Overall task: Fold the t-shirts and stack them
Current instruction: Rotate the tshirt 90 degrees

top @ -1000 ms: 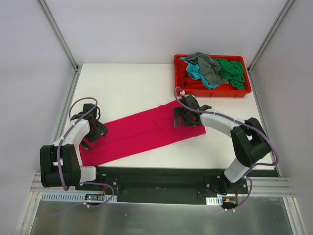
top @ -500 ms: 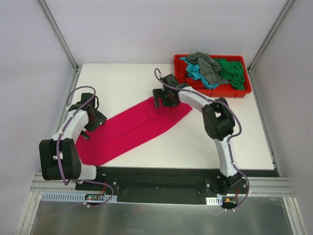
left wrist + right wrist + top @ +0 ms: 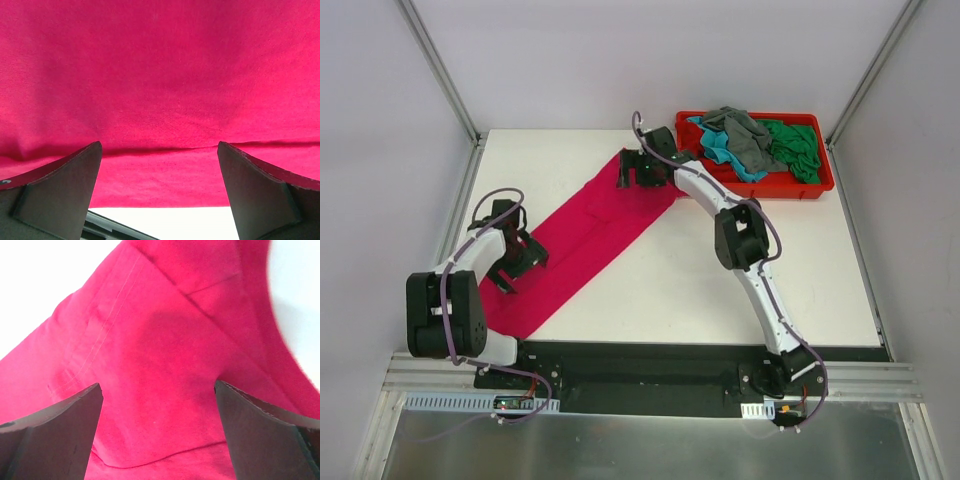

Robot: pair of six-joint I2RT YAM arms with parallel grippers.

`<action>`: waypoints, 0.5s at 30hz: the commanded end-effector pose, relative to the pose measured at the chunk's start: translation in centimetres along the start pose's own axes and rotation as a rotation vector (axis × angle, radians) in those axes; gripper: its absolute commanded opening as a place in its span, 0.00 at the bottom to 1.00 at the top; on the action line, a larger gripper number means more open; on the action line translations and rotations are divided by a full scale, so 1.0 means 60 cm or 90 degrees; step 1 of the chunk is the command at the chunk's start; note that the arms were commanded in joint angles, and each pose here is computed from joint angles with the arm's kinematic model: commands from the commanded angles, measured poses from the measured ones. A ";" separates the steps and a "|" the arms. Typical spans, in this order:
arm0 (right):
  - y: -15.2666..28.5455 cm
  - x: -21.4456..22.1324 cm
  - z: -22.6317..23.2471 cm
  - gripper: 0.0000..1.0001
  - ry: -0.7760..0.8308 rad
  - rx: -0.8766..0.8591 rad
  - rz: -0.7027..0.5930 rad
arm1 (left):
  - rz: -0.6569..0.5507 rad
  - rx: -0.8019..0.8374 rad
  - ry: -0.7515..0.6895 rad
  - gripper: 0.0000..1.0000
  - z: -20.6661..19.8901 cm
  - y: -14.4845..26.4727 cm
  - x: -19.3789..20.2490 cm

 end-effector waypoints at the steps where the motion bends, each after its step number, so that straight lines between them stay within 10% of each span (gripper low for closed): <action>1: 0.050 -0.052 0.004 0.96 -0.036 -0.062 -0.047 | 0.057 0.048 -0.028 0.99 -0.010 -0.019 0.021; 15: 0.215 0.093 0.093 0.96 0.057 0.024 0.051 | 0.067 0.062 -0.027 0.99 -0.018 -0.033 0.037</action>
Point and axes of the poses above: each gripper's point midway between its finger pads, its own y axis back along the fingers, its own z axis along the line the jaws close on, x = y × z, the point moved 10 cm from there along y, back along the fingers, and after that the axes turned 8 degrees about -y, right-handed, at the moved point
